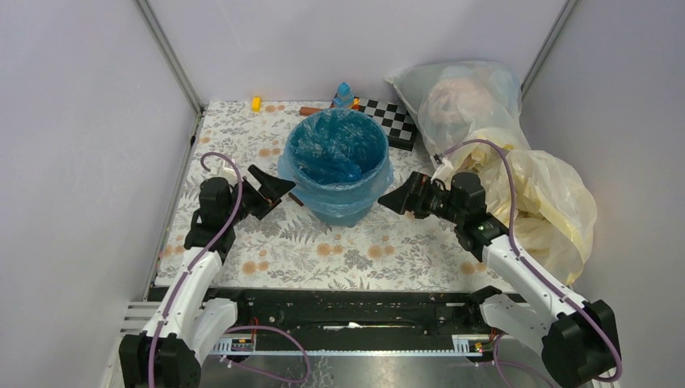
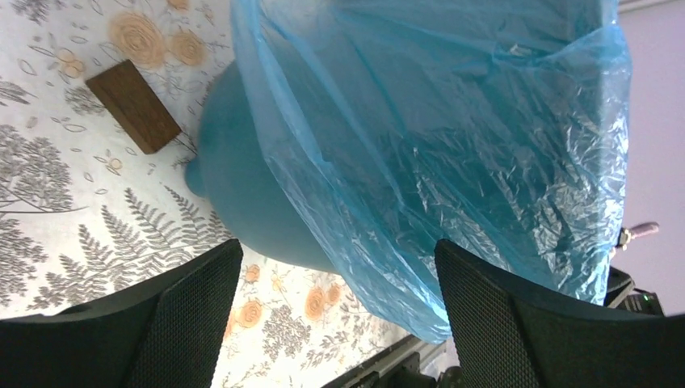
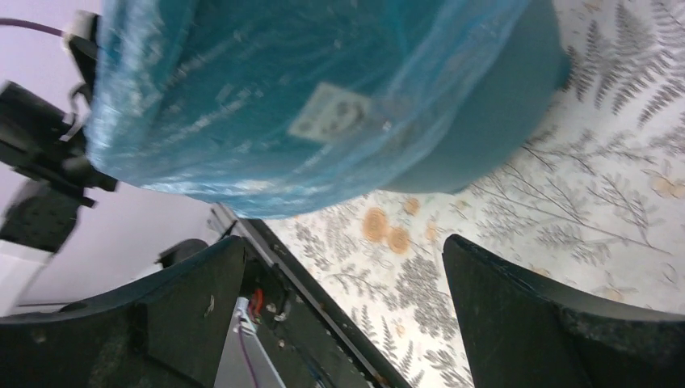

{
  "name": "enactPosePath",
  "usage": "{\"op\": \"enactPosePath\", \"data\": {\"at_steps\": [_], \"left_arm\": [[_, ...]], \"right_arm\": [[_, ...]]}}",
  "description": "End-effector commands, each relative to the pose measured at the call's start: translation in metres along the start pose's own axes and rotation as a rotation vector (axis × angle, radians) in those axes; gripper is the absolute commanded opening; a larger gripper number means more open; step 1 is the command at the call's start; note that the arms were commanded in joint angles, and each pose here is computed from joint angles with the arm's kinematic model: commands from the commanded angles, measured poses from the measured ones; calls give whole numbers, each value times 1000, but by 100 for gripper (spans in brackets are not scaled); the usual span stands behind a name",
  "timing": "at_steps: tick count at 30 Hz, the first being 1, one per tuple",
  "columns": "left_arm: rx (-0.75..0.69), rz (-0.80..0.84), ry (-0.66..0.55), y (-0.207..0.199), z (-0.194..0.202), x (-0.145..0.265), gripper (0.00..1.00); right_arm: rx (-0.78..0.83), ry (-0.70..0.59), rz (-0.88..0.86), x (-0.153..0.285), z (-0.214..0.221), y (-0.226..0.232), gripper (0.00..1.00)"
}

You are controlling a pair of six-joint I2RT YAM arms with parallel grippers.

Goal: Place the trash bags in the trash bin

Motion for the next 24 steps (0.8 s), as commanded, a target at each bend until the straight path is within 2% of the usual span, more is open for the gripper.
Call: {"op": "enactPosePath", "data": {"at_steps": [1, 5, 11, 24], "left_arm": [[36, 128, 30, -9, 3, -1, 90], [60, 133, 55, -5, 5, -7, 89], [98, 99, 72, 13, 17, -21, 85], [89, -69, 138, 67, 50, -46, 80]], "right_arm": [[-68, -7, -170, -7, -10, 27, 100], [-144, -12, -146, -20, -19, 28, 100], [-205, 11, -61, -45, -19, 3, 99], [-251, 88, 141, -80, 10, -77, 99]]}}
Point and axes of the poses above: each gripper's point midway between its finger pads, its own x axis back along the fingers, its own y axis along the line the jaws close on, z = x × y, the point moved 9 cm from there along x, back along the fingers, and after that the axes turned 13 degrees about -x, right-handed, at the moved point
